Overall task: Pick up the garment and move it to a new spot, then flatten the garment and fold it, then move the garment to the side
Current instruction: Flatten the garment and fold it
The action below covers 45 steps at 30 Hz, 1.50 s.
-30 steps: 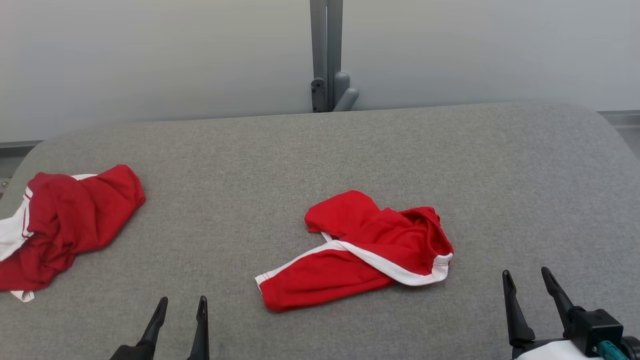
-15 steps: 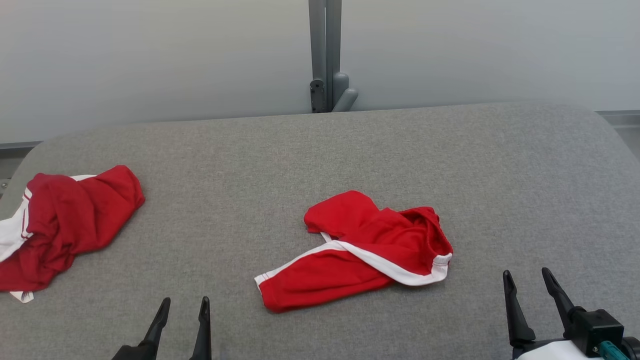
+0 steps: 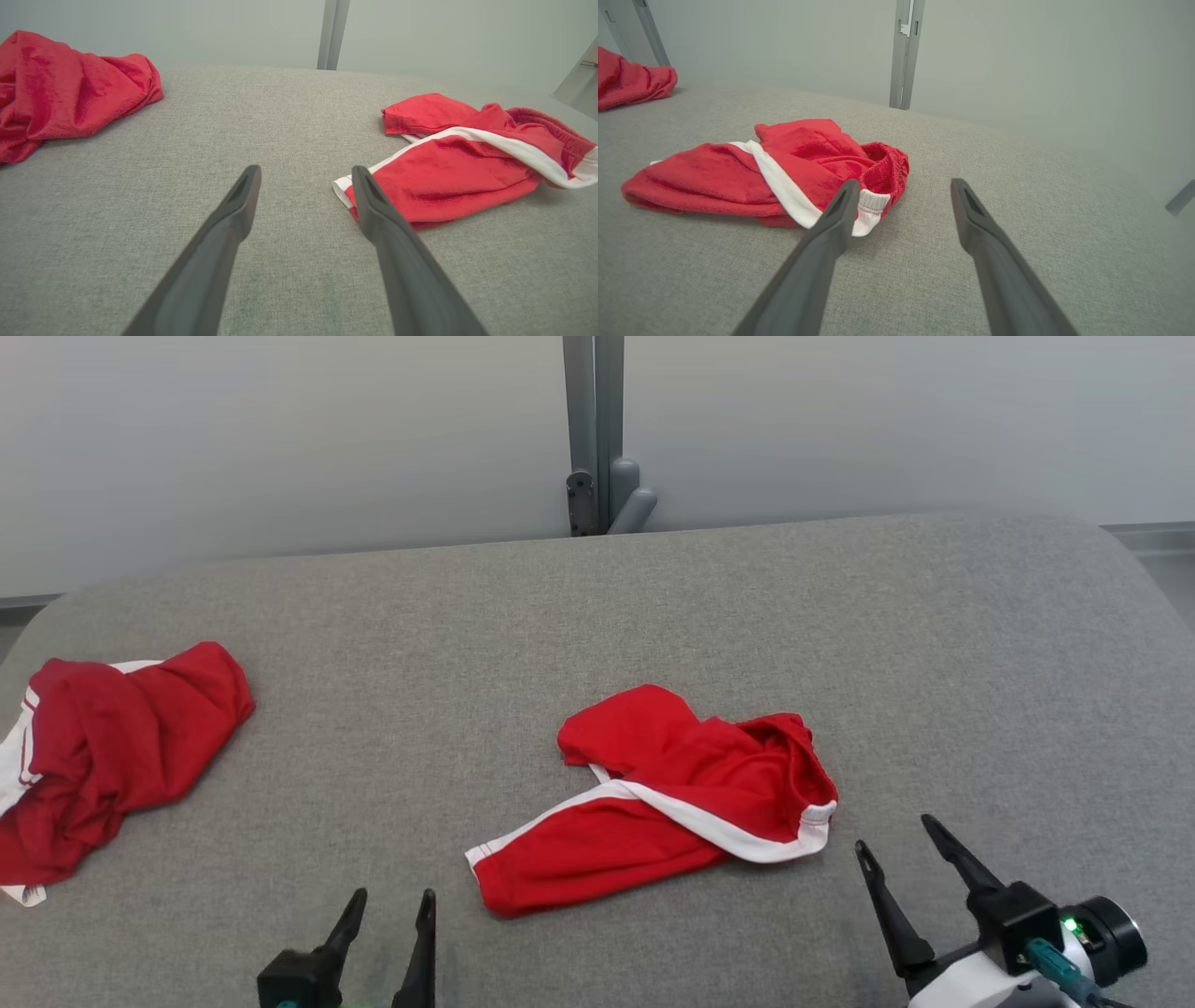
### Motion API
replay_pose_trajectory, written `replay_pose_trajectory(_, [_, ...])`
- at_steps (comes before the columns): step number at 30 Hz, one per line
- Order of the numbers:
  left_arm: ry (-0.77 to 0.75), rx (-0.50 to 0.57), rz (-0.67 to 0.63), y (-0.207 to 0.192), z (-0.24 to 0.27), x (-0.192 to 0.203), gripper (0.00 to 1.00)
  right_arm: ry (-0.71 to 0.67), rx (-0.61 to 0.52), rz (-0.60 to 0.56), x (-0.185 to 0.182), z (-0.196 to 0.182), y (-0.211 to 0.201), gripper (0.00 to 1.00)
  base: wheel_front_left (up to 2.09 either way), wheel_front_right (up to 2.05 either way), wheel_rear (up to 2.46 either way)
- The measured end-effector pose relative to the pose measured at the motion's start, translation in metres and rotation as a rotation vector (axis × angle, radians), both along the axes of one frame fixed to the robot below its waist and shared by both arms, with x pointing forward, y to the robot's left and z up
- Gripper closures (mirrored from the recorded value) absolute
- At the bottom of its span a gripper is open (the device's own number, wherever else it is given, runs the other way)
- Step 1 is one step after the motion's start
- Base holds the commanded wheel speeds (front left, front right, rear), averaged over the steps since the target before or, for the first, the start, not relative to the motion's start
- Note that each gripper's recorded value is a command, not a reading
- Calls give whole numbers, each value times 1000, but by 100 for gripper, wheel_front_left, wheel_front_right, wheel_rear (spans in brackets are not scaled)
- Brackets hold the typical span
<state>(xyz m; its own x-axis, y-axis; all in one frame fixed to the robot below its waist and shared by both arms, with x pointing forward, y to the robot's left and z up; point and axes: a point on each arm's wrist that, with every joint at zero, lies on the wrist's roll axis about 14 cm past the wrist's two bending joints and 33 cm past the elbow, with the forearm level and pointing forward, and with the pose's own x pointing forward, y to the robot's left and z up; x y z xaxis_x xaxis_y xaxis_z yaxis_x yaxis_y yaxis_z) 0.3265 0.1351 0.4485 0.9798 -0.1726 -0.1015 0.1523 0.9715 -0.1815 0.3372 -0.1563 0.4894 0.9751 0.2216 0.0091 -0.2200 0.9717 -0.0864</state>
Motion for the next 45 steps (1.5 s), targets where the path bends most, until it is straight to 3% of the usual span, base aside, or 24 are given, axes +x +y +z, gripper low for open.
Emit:
replay_pose_trajectory(10, [207, 15, -120, -30, -20, 39, 0, 158, -337, 283, 37, -32, 27, 0, 0, 0, 0])
replay_pose_trajectory(16, [324, -4, -157, -40, -38, 50, 0, 325, -444, 435, 41, -64, 47, 0, 0, 0, 0])
replay_pose_trajectory(25, [416, -19, -171, -43, -56, 48, 0, 384, -490, 481, 59, -69, 43, 0, 0, 0, 0])
replay_pose_trajectory(37, [464, -27, -205, -55, -68, 46, 0, 437, -494, 490, 48, -78, 33, 0, 0, 0, 0])
replay_pose_trajectory(45, [442, -103, -217, -66, -57, 57, 0, 443, -482, 494, 44, -79, 32, 0, 0, 0, 0])
